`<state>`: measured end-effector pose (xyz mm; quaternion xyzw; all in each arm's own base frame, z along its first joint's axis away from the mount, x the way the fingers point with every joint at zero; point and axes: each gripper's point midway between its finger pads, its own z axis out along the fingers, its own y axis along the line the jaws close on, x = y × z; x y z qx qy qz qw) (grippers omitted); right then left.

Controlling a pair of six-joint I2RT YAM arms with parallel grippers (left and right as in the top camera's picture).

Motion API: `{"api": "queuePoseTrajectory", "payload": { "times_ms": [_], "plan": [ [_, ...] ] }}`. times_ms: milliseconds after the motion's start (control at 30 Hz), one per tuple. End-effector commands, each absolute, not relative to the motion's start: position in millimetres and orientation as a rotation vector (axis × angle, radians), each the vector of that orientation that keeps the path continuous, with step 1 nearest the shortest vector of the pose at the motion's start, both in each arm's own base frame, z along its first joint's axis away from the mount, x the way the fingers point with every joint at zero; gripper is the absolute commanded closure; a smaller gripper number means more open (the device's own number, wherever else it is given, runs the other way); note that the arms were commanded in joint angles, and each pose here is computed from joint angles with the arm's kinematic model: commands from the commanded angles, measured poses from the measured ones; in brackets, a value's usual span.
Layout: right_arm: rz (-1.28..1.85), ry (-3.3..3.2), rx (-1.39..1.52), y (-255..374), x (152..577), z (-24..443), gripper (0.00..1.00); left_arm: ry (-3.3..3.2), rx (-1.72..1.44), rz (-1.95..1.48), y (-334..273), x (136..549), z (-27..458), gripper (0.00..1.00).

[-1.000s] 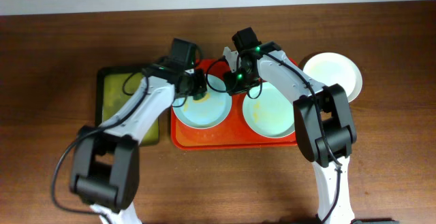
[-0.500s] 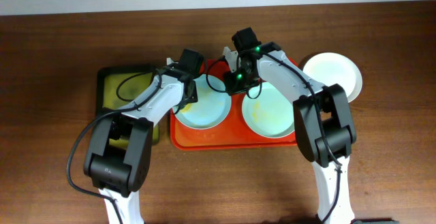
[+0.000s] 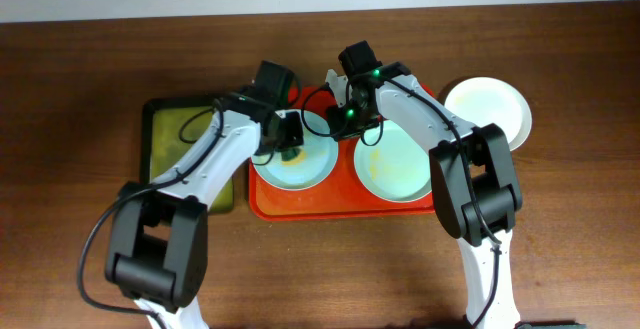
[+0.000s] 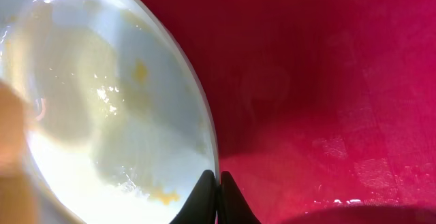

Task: Clean dirty plates on tray and stack at the side
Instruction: 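Scrub the light blue plate with the sponge in the left gripper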

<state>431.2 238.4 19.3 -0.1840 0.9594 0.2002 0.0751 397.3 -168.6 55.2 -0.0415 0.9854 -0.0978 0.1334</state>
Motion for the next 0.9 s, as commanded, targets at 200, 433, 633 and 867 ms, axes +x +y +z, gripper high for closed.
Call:
{"api": "queuePoseTrajectory", "payload": {
  "times_ms": [200, 433, 633, 867],
  "plan": [
    [0.587, 2.882, -0.561, 239, 431, 15, 0.96, 2.897, -0.152, 0.222, -113, 380, 0, 1.00],
    [0.549, 2.884, -0.557, 235, 433, 14, 0.96, 2.718, -0.185, 0.545, -72, 398, 47, 1.00],
    [0.545, 2.807, -0.621, 239, 442, 41, 0.96, 2.683, -0.243, 0.110, -102, 409, 109, 1.00],
    [-0.035, 2.596, -0.772, 208, 468, 123, 0.96, 2.562, -0.584, 0.070, -1, 411, 157, 1.00]
  ]
}}
